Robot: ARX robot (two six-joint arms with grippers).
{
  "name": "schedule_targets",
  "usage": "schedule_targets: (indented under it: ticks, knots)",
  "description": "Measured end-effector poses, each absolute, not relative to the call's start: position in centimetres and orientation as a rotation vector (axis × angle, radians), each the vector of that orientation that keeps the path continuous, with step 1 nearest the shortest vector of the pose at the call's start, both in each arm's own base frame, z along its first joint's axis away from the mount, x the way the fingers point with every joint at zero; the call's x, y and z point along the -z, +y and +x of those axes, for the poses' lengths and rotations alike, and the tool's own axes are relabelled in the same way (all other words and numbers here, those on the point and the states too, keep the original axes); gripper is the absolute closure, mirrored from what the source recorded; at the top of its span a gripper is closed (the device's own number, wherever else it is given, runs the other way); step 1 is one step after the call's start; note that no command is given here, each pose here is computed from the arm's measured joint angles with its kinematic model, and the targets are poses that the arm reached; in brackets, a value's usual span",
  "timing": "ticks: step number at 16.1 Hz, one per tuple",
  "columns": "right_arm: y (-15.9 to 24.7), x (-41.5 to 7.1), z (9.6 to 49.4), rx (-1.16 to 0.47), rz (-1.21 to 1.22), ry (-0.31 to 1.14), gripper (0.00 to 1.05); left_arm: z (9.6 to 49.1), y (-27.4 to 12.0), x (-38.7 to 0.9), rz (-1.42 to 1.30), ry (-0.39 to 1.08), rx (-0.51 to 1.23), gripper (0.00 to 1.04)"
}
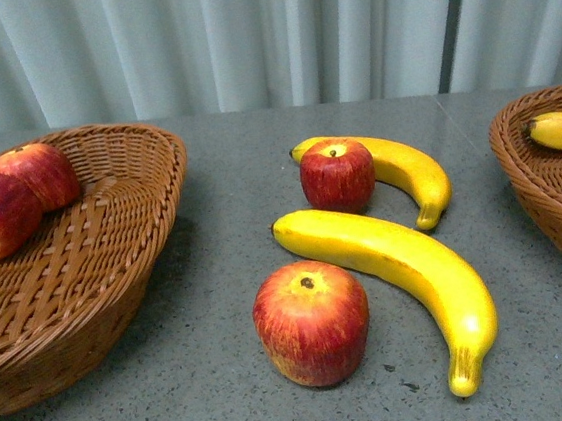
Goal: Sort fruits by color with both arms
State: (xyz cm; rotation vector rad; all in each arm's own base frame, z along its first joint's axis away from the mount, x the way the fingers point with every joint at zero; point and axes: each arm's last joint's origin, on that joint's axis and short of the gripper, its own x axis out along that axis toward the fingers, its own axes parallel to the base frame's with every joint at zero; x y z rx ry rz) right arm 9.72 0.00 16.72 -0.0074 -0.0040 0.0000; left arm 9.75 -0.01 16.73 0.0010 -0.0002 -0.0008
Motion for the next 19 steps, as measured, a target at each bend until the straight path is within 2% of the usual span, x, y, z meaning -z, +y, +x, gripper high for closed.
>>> schedule_targets:
  ticks: [19]
  knots:
    - [0.0,-16.72,9.72,0.0,-0.007,-0.004,0.07,9.75,-0.01,-16.73,0.001,0.0,0.001,0.07]
